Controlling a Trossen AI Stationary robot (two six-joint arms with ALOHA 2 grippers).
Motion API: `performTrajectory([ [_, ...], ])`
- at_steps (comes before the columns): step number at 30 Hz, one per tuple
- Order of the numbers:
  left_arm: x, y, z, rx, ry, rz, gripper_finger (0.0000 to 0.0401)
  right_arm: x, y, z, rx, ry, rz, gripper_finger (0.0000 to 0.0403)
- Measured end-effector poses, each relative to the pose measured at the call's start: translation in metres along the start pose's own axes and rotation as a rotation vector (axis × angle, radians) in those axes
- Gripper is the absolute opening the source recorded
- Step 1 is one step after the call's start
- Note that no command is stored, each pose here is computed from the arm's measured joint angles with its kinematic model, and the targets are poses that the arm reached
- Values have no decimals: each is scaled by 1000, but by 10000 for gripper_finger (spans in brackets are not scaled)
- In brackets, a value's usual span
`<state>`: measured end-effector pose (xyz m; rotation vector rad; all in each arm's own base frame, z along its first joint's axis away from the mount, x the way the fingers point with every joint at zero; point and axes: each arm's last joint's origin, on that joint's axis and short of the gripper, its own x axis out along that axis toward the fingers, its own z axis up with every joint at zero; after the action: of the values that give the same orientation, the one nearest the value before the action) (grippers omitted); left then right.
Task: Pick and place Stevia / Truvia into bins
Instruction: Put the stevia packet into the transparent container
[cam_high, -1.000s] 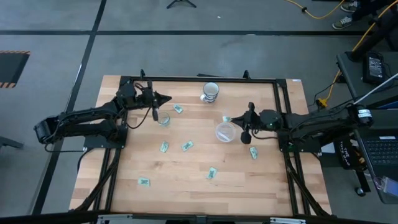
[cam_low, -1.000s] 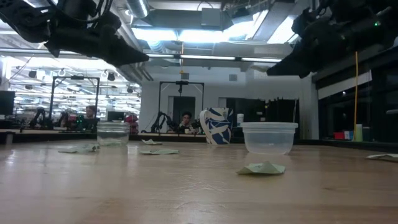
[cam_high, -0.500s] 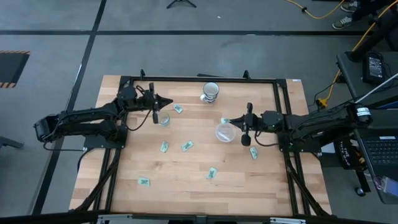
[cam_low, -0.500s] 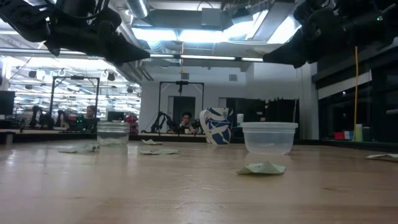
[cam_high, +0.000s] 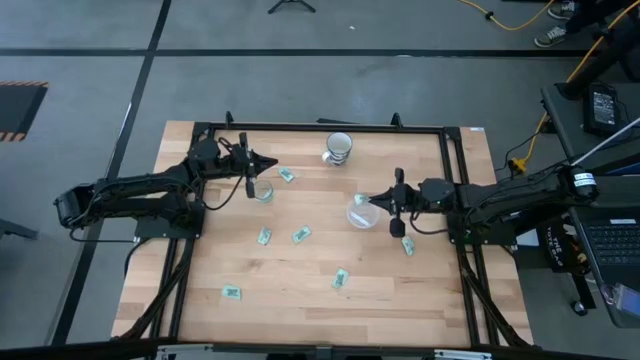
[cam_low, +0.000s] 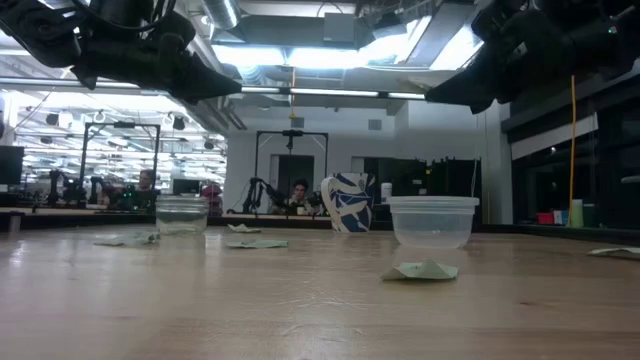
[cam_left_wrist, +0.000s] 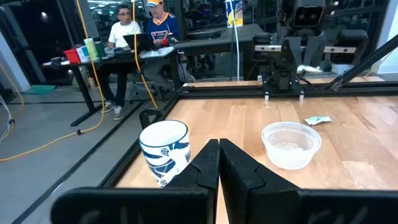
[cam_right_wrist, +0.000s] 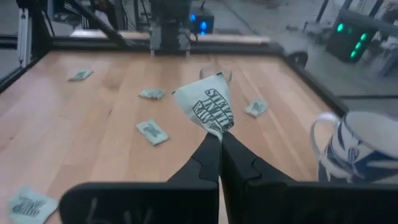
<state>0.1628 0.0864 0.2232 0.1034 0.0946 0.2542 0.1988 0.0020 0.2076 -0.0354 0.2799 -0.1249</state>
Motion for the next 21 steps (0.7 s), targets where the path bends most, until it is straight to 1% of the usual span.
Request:
performTrajectory([
  [5,0,0,0,0,2,14,6,0,0,8,45,68,-1,0],
  [8,0,0,0,-1,2,14,6,2,0,15,40,94,-1,0],
  [10,0,0,0,-1,3,14,6,4,1,17,8,126,5,0],
  [13,0,0,0,-5,3,13,6,6,1,16,-5,215,5,0],
  [18,0,0,0,-78,5,11,6,13,2,16,16,366,-4,0],
  [21,0,0,0,-99,3,10,6,17,3,21,11,443,-8,0],
])
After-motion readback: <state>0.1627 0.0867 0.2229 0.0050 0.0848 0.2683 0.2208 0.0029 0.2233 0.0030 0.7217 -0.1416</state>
